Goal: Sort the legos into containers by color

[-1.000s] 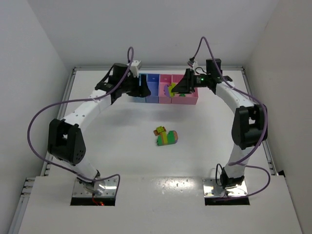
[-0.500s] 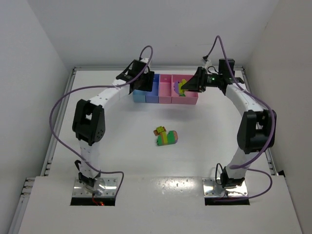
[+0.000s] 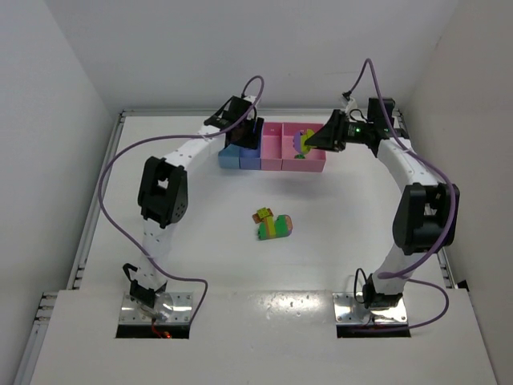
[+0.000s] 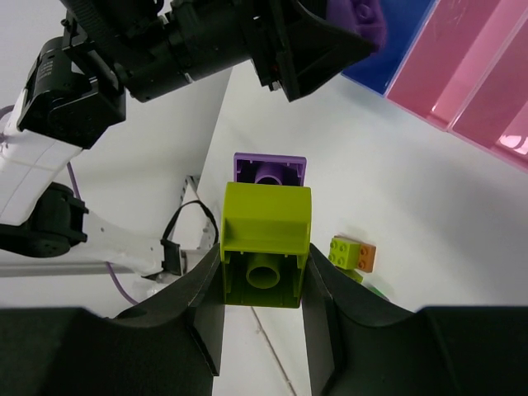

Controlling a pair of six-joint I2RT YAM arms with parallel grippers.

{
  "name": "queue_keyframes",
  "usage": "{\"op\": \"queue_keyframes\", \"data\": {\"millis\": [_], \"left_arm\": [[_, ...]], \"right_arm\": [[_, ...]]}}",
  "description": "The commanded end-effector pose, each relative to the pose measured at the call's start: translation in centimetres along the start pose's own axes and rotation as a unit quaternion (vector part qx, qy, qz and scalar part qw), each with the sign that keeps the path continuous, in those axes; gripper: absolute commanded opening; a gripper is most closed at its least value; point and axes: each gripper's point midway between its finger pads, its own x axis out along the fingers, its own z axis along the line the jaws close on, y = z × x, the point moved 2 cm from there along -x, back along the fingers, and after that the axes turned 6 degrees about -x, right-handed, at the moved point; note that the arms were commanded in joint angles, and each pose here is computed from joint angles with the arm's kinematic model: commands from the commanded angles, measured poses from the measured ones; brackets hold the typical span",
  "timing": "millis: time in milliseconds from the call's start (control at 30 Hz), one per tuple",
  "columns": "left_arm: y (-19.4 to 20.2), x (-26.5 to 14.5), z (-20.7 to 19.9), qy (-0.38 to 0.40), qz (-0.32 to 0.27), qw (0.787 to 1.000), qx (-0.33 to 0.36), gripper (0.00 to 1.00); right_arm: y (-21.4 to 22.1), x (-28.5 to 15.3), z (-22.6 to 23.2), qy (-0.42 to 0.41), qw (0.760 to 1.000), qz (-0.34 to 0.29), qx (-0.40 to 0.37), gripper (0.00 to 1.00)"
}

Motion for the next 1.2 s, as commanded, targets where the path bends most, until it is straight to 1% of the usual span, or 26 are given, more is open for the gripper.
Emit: {"op": "queue_keyframes", "data": {"millis": [0,100,133,167,200,233,267,300,333,367,433,500,533,567,600,667,700,767,867,900,1033,1067,1167], "left_arm": [[-2.0,-1.2,-1.1,0.025,-0.020,1.000,0.000,0.74],[-4.7,-3.5,-1.5,0.090,-0.056,0.994,-0.042,0.75],[-5.0,-4.2,-1.5,0.127,-0.053,0.989,-0.055,0.89],[-5.3,-4.9,-1.7,0.143,-0.056,0.986,-0.063,0.97],[-5.9,-6.3,-1.7,0.163,-0.060,0.982,-0.068,0.99],[-5.7,-7.6,-3.0,0.223,-0.048,0.972,-0.063,0.99],[-5.9,-8.7,-4.1,0.262,-0.053,0.962,-0.055,0.99],[-6.0,-9.8,-4.3,0.291,-0.053,0.953,-0.061,0.99],[-4.9,-11.9,-5.3,0.352,-0.035,0.934,-0.058,0.99],[-4.6,-12.8,-5.4,0.378,-0.029,0.923,-0.061,0.97],[-2.8,-14.6,-6.2,0.434,0.001,0.898,-0.069,0.96],[-2.0,-15.3,-6.6,0.454,0.010,0.888,-0.071,0.93],[-0.8,-15.2,-6.5,0.457,0.024,0.886,-0.076,0.93],[-0.6,-15.6,-6.7,0.466,0.027,0.881,-0.079,0.93],[-0.8,-16.1,-6.9,0.475,0.018,0.877,-0.075,0.93],[-0.6,-16.4,-7.1,0.488,0.024,0.869,-0.076,0.92],[-0.3,-17.0,-7.6,0.500,0.029,0.862,-0.075,0.92],[-0.4,-17.3,-7.8,0.508,0.029,0.858,-0.074,0.92],[-0.5,-17.9,-8.1,0.525,0.032,0.848,-0.074,0.91],[-0.9,-18.2,-8.2,0.532,0.025,0.843,-0.069,0.91],[0.0,-18.7,-8.5,0.560,0.041,0.825,-0.069,0.90],[0.0,-19.5,-8.7,0.572,0.043,0.817,-0.062,0.90],[0.8,-19.7,-8.7,0.584,0.054,0.808,-0.061,0.90]], "right_arm": [[-0.5,-0.5,1.1,-0.006,1.000,-0.009,-0.024,0.00],[-0.6,-0.5,1.3,-0.011,0.999,-0.010,-0.029,0.00],[-0.5,-0.4,1.0,-0.010,1.000,-0.008,-0.025,0.00],[-0.3,0.0,1.2,-0.014,1.000,-0.004,-0.027,0.00],[-0.3,-0.1,1.4,-0.019,0.999,-0.002,-0.027,0.00],[-0.1,0.4,1.3,-0.021,0.999,0.002,-0.028,0.00],[-0.3,0.3,1.6,-0.026,0.999,0.001,-0.032,0.00],[-0.4,0.3,1.9,-0.035,0.999,0.002,-0.037,0.00],[0.1,0.8,2.0,-0.042,0.999,0.012,-0.026,0.00],[0.2,1.3,2.5,-0.058,0.998,0.018,-0.034,0.00],[0.3,1.6,3.4,-0.076,0.996,0.024,-0.037,0.00],[0.2,2.1,4.4,-0.105,0.993,0.030,-0.036,0.00],[0.5,2.5,5.1,-0.116,0.992,0.036,-0.036,0.00],[0.7,2.9,5.3,-0.123,0.991,0.042,-0.026,0.00],[1.0,3.2,5.9,-0.134,0.989,0.049,-0.033,0.00],[1.6,3.5,6.3,-0.142,0.988,0.060,-0.022,0.00],[1.7,3.8,7.0,-0.154,0.986,0.064,-0.030,0.00],[2.0,4.0,7.5,-0.163,0.984,0.070,-0.030,0.00],[2.1,4.3,7.8,-0.166,0.983,0.072,-0.031,0.00],[2.1,4.3,7.8,-0.166,0.983,0.072,-0.031,0.00],[2.2,4.3,7.7,-0.166,0.983,0.072,-0.031,0.00],[2.2,4.3,7.7,-0.166,0.983,0.072,-0.031,0.00],[2.6,4.5,7.2,-0.164,0.983,0.076,-0.023,0.00]]}}
